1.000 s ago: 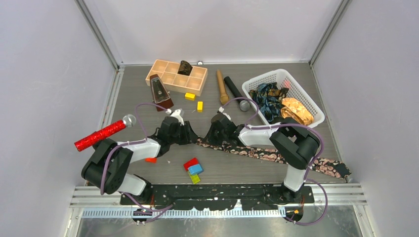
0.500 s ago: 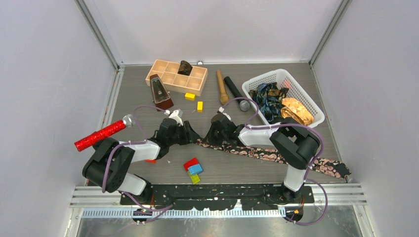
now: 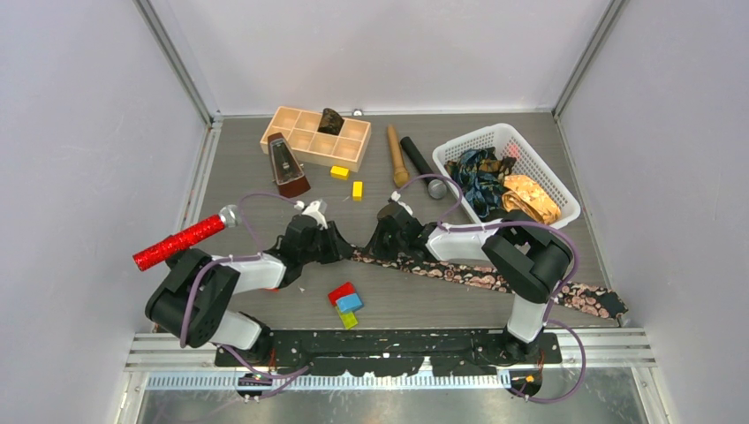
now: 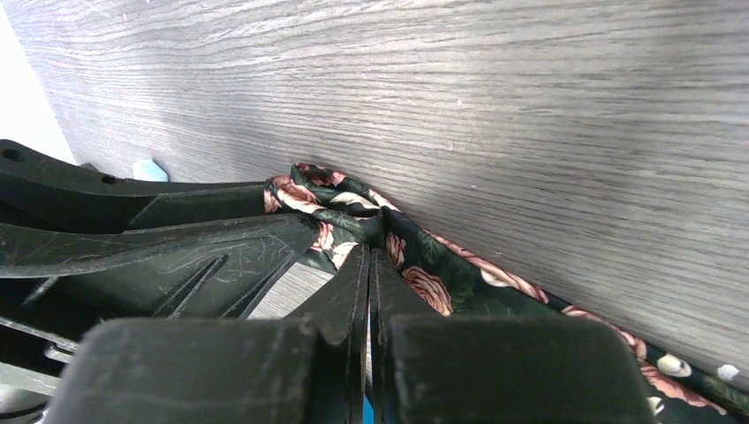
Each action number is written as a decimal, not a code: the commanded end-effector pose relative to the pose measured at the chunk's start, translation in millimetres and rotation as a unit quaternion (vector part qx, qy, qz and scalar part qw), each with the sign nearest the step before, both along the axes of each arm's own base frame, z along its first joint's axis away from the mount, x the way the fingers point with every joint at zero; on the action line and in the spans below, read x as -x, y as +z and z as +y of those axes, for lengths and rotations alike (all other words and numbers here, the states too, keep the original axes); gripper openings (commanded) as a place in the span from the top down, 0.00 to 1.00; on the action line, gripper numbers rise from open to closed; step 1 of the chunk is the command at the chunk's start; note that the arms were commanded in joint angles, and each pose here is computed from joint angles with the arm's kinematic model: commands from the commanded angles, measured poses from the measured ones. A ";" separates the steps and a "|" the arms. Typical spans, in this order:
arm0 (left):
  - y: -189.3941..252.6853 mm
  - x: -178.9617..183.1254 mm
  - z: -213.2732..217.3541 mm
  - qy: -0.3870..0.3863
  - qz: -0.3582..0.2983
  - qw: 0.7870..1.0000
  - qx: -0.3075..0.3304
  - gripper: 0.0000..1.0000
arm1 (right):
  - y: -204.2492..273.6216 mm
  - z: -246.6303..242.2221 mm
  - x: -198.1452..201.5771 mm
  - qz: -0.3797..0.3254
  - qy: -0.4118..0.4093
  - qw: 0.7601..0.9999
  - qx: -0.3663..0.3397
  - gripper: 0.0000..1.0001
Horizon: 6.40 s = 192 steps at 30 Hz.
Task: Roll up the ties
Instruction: Roll the tie at the center of the board.
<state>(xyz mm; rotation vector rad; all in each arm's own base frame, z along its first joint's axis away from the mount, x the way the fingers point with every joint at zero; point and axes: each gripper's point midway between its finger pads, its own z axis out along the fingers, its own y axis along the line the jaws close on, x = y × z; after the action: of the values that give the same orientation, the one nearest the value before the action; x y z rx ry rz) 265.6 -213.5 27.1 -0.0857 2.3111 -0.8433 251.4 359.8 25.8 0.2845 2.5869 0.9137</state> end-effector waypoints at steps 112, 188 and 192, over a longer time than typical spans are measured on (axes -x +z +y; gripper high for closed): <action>47.3 1.7 -37.1 -0.098 -0.020 0.992 -0.073 0.95 | 24.8 -8.7 -0.1 -0.031 0.028 0.999 0.006 0.95; 36.6 10.4 -60.9 -0.176 -0.005 0.982 -0.071 0.98 | 18.0 12.9 -8.3 -0.042 0.045 0.997 -0.044 0.95; 35.8 8.7 -60.8 -0.173 -0.004 0.982 -0.073 0.98 | 32.3 5.7 -4.2 -0.051 0.046 0.997 -0.044 0.94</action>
<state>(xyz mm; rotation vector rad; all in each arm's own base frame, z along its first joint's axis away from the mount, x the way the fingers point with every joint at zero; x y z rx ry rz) 256.4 -256.6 55.9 0.3432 2.4413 -0.7627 254.2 359.5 23.6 0.1658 2.5775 0.9616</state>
